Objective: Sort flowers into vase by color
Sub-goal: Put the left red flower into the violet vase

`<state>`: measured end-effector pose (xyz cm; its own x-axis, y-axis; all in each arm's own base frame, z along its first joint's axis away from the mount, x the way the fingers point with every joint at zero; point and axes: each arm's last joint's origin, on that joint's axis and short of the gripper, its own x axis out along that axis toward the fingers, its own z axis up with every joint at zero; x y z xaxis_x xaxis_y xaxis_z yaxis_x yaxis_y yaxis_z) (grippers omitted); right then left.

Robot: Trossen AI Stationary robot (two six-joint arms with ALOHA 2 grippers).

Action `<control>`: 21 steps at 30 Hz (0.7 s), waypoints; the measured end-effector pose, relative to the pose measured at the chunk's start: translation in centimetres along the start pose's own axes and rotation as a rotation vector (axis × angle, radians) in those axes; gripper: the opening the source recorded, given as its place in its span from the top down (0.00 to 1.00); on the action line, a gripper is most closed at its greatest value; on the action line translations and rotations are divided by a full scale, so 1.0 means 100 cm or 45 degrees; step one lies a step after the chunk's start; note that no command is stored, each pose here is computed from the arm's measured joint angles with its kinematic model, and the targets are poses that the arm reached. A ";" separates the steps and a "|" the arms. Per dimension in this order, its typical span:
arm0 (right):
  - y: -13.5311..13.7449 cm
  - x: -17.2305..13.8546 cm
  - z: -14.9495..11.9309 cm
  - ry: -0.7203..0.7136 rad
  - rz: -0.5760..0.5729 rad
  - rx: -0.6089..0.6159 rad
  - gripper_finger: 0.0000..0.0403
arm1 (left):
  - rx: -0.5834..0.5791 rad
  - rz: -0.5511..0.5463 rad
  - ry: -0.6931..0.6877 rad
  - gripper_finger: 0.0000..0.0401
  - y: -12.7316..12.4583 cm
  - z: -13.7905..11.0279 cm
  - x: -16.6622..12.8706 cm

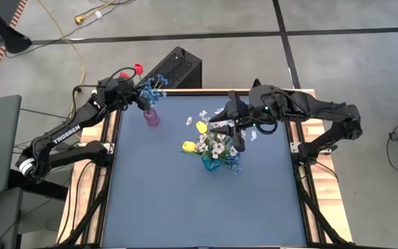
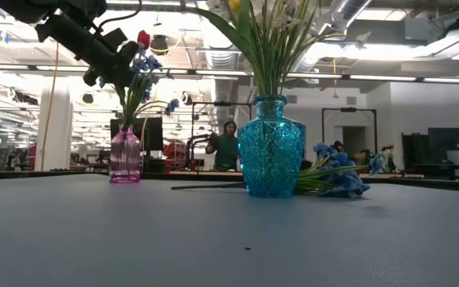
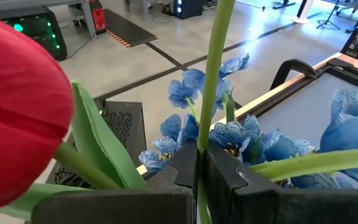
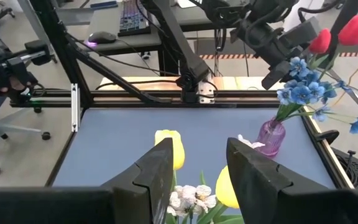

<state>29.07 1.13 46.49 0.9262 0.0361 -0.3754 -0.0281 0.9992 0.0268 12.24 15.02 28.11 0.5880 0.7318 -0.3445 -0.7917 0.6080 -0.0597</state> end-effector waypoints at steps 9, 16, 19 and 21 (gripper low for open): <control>0.000 0.000 0.000 -0.002 0.000 -0.004 0.56 | -0.003 -0.011 0.090 1.00 0.000 -0.007 0.008; 0.000 0.000 0.000 -0.002 0.000 -0.003 0.56 | -0.033 -0.027 0.149 1.00 0.000 -0.013 0.019; 0.000 0.000 0.000 -0.002 0.000 -0.003 0.56 | -0.032 -0.031 0.111 1.00 -0.001 -0.010 0.018; 0.000 0.000 0.000 -0.001 0.000 -0.003 0.56 | -0.030 -0.032 0.083 1.00 -0.001 -0.008 0.016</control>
<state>29.08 1.14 46.50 0.9265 0.0364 -0.3746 -0.0293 0.9993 0.0247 13.09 15.92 26.85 0.5964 0.6944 -0.4027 -0.7809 0.6180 -0.0908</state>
